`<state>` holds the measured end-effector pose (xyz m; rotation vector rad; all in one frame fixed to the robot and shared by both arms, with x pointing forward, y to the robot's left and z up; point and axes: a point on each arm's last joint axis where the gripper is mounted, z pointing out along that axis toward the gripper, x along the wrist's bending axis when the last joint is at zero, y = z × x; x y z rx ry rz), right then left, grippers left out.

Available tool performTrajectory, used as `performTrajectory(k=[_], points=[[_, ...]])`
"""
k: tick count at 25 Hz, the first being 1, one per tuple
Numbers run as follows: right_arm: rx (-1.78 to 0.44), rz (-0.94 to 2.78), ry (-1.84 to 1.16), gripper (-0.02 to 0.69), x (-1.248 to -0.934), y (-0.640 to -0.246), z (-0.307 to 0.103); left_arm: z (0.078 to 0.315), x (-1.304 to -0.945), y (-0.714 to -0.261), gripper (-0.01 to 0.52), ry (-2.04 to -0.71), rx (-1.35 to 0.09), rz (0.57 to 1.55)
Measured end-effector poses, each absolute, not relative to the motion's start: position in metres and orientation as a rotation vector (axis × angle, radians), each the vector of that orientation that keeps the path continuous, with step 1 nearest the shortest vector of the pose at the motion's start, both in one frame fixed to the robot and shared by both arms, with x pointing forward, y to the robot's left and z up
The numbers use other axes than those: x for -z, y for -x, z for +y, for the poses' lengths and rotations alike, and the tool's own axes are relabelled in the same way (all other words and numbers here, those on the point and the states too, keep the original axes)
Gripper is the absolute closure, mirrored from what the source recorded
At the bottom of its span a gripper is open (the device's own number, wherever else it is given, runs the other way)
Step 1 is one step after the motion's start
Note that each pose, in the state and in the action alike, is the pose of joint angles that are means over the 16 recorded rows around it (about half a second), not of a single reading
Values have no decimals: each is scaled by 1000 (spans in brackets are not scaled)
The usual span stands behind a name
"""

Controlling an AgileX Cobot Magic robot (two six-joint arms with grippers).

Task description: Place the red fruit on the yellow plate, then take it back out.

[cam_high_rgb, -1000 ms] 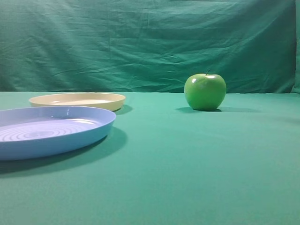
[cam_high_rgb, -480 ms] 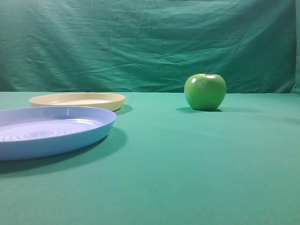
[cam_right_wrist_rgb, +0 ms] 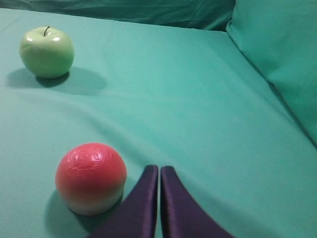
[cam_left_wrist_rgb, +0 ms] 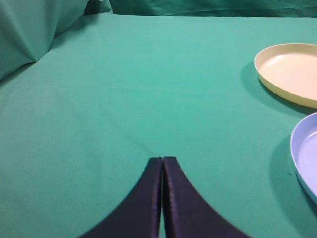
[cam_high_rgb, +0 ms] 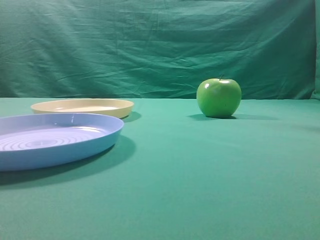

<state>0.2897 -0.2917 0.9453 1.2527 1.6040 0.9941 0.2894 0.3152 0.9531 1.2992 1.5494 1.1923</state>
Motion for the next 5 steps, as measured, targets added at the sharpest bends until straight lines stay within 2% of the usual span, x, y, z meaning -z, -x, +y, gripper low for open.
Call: performTrajectory(k=[5], points=[[-993, 1605, -1252, 665, -945, -290, -292, 315, -953, -289, 514, -1299, -1192, 1549]])
